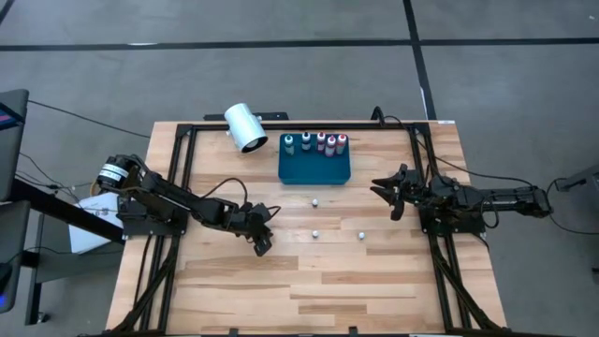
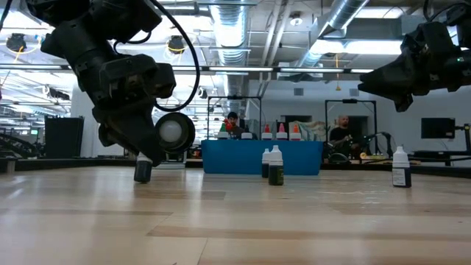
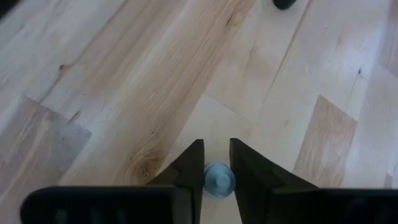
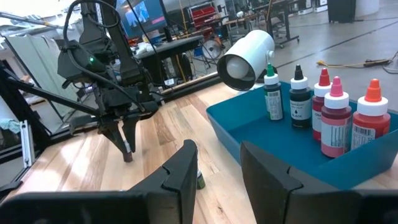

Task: Pick & Place food coloring
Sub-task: Put the small brown food coloring bottle into the blue bin

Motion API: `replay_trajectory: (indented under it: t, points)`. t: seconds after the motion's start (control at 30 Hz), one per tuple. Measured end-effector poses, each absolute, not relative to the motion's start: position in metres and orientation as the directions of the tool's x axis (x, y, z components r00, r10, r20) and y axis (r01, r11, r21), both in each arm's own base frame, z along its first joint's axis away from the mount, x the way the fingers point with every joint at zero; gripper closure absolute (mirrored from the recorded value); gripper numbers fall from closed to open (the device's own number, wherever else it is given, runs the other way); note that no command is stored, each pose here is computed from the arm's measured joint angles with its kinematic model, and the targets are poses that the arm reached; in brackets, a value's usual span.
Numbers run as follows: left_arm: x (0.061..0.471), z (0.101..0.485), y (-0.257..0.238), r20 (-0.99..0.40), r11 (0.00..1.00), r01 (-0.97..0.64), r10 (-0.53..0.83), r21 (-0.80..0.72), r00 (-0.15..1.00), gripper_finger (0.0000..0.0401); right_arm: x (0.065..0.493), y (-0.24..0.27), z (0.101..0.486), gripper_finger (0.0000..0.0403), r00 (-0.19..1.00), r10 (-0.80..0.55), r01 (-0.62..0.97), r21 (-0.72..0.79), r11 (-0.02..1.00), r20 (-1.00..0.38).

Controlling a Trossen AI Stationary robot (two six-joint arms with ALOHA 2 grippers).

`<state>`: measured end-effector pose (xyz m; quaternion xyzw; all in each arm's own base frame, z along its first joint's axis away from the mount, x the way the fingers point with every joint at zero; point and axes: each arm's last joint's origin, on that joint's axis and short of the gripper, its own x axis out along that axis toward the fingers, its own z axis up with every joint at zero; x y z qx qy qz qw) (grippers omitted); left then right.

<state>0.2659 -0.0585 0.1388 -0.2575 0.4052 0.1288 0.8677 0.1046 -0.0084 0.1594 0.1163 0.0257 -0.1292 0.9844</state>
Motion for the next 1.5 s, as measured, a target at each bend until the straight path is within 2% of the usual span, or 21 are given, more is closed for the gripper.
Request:
replay_trajectory:
  t: [0.4, 0.6, 0.83, 0.93, 1.07, 1.33, 1.5]
  points:
    - [0.269, 0.142, -0.057, -0.758, 0.828, -0.438, 0.024, -0.350, 0.652, 0.0353, 0.105, -0.008, 0.159, 0.0292, 0.965, -0.248, 0.260, 0.222, 0.940, -0.081]
    - [0.289, 0.165, -0.045, -0.721, 0.857, -0.404, 0.057, -0.320, 0.691, 0.0350, 0.105, -0.008, 0.159, 0.0292, 0.965, -0.248, 0.260, 0.222, 0.940, -0.081]
    - [0.319, 0.218, -0.011, -0.638, 0.902, -0.413, 0.245, -0.126, 0.730, 0.0350, 0.105, -0.008, 0.159, 0.0292, 0.965, -0.248, 0.260, 0.216, 0.941, -0.081]
    - [0.329, 0.241, 0.011, -0.571, 0.896, -0.443, 0.347, -0.033, 0.744, 0.0347, 0.105, -0.008, 0.159, 0.0292, 0.965, -0.248, 0.260, 0.215, 0.941, -0.081]
    - [0.335, 0.265, 0.046, -0.499, 0.873, -0.488, 0.428, 0.013, 0.753, 0.0351, 0.105, -0.008, 0.159, 0.0292, 0.965, -0.248, 0.260, 0.214, 0.942, -0.081]
    - [0.337, 0.275, 0.095, -0.380, 0.805, -0.593, 0.544, -0.015, 0.748, 0.0348, 0.105, -0.008, 0.159, 0.0292, 0.965, -0.248, 0.260, 0.214, 0.941, -0.081]
    - [0.353, 0.253, 0.106, -0.366, 0.802, -0.597, 0.550, -0.020, 0.751, 0.0350, 0.105, -0.008, 0.159, 0.0292, 0.965, -0.248, 0.260, 0.214, 0.942, -0.082]
